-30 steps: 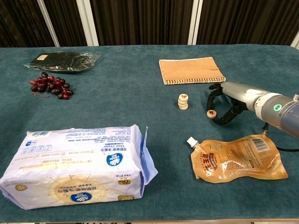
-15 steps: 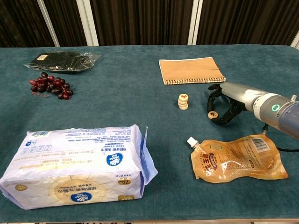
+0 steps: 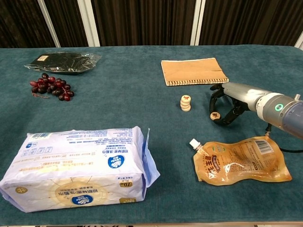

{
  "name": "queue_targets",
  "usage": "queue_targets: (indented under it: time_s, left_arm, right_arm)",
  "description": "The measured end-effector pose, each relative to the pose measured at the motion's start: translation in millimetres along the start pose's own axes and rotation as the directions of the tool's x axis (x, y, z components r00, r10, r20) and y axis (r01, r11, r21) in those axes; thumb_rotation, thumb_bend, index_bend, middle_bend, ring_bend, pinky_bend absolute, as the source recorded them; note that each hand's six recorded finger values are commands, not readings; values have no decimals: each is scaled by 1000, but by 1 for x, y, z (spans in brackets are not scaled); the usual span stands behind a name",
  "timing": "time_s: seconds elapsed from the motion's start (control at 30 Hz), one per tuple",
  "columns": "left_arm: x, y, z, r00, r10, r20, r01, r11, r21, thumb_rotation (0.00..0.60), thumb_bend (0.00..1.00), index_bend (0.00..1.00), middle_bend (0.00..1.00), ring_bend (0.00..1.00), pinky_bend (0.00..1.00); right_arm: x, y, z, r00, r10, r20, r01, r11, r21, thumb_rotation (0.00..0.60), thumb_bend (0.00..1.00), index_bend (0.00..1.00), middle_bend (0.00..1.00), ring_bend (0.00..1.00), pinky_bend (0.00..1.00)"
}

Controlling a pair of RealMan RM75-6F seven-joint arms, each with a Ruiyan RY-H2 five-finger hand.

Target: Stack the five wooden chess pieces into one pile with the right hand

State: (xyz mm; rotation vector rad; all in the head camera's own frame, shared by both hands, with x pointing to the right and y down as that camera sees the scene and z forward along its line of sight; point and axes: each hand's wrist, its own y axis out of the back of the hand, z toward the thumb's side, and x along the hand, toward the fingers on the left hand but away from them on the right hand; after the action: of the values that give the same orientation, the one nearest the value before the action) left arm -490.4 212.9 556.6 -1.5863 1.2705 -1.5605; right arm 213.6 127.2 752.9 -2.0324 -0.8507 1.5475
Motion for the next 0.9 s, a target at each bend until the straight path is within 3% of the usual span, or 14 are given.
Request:
queue_targets:
  time_s: [0.3,0.6,0.9]
  left_arm:
    - [0,0,0,1000,0,1,0,1000,-3,600,624,176,0,0,0]
    - [0,0,0,1000,0,1,0,1000,-5,600,624,176,0,0,0]
    - [0,1,0,1000,1,2,-1,1000,-7,600,624,176,0,0,0]
  right_arm:
    - [-2,21,12,1000,-12,-26,13,1000,21,600,405,524,0,0,0]
    - [-9,45,45,998,-6,-62,10,997,70,600,406,528,0,0,0]
    - [-22,47,81,996,23,-85,-14,995,95,600,406,528,0,0,0]
